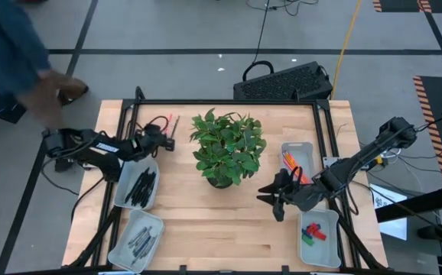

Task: Sort crayons/erasers/pens/pencils in bins
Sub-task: Put the pink pencil into the top right gray bin

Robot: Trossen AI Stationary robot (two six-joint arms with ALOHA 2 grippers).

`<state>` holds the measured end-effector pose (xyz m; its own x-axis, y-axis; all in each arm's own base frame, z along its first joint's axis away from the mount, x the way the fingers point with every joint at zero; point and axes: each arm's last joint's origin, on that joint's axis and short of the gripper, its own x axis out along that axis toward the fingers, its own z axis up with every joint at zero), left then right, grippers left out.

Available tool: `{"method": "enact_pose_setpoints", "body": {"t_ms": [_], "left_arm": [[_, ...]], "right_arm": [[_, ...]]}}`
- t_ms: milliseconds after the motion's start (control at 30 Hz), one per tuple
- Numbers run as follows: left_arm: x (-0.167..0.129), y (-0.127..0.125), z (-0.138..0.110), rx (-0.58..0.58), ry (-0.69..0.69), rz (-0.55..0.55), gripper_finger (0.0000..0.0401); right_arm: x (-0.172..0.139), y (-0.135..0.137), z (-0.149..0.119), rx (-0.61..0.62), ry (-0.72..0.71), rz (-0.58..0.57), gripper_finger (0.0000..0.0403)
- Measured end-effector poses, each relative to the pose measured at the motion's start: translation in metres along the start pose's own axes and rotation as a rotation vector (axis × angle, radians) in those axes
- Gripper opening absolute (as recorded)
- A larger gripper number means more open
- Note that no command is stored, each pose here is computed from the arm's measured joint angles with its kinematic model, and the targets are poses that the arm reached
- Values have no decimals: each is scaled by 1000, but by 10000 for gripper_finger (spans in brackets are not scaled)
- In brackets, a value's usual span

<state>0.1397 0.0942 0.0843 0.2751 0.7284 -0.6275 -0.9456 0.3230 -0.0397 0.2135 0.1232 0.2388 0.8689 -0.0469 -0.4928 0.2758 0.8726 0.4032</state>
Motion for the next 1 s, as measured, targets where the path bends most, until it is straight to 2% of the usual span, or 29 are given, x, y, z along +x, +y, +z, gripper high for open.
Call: {"method": "enact_pose_setpoints", "body": {"t_ms": [200, 667, 1000], "left_arm": [[5, 7, 6, -7, 3, -7, 148], [31, 7, 4, -23, -68, 1, 150], [46, 4, -2, -22, -87, 40, 150]], "right_arm": [[11, 0, -9, -36, 30, -33, 118], [36, 7, -23, -76, 34, -17, 118], [39, 9, -25, -68, 36, -2, 118]]}}
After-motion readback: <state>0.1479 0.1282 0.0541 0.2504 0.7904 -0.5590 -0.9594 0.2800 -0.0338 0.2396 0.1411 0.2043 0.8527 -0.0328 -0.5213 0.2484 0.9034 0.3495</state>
